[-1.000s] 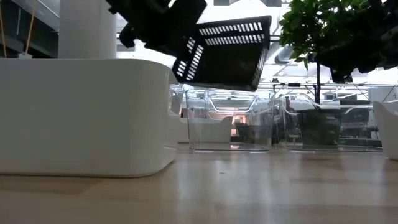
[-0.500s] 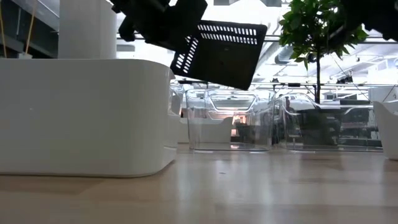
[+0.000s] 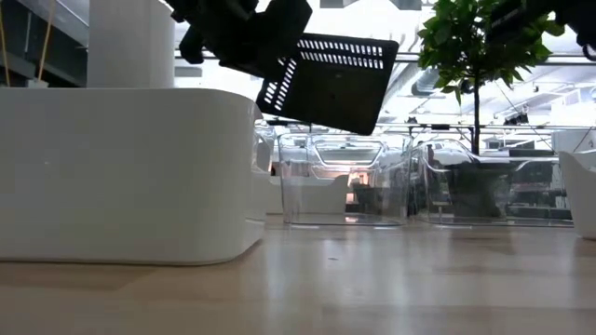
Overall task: Stack baskets by color
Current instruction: Stack the bottom left black bin on top of the bottom right black bin
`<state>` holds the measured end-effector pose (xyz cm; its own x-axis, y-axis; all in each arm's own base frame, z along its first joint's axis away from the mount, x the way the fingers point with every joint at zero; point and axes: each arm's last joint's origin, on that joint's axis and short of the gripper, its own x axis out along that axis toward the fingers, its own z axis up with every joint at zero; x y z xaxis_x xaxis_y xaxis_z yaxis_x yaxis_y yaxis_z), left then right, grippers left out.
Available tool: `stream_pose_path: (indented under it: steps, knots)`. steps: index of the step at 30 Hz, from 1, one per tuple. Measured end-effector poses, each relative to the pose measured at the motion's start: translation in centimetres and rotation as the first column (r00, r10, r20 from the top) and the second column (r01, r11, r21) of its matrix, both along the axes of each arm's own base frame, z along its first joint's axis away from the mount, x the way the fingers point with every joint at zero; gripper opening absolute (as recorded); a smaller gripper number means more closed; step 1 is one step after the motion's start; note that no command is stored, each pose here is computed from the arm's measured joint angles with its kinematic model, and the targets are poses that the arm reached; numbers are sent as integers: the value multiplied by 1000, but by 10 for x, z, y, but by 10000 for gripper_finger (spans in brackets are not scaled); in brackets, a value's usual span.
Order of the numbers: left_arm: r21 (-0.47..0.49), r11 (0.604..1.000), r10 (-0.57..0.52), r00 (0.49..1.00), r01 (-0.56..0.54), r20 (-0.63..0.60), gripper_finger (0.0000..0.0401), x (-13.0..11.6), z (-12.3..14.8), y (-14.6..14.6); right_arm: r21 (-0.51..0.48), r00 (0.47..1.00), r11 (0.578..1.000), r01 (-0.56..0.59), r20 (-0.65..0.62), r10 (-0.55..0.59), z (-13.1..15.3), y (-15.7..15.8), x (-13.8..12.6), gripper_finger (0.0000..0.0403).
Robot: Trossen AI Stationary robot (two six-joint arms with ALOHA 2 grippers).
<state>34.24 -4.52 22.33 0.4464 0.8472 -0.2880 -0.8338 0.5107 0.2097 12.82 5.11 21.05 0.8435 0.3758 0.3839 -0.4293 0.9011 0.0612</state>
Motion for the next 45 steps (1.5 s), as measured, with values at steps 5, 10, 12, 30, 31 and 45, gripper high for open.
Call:
stream_pose_path:
  steps: [5,10,12,30,31,45]
  knots:
    - [0,1000,0,1000,0,1,0,0,0,0,54,995,995,81,-57,-78,5,9,13,0]
    - [0,1000,0,1000,0,1,0,0,0,0,-82,986,995,63,-147,-75,22,29,40,0]
    - [0,1000,0,1000,0,0,0,0,0,0,-149,969,986,72,-222,-104,29,37,52,0]
    - [52,997,55,997,-57,46,0,-3,8,1,-610,505,776,157,-626,-594,67,70,132,0]
    - [57,996,60,997,-63,53,0,-4,11,1,-631,456,750,197,-618,-640,67,70,134,0]
    - [79,990,112,990,-118,83,0,-23,16,-6,-558,166,381,737,-397,-903,18,98,111,0]
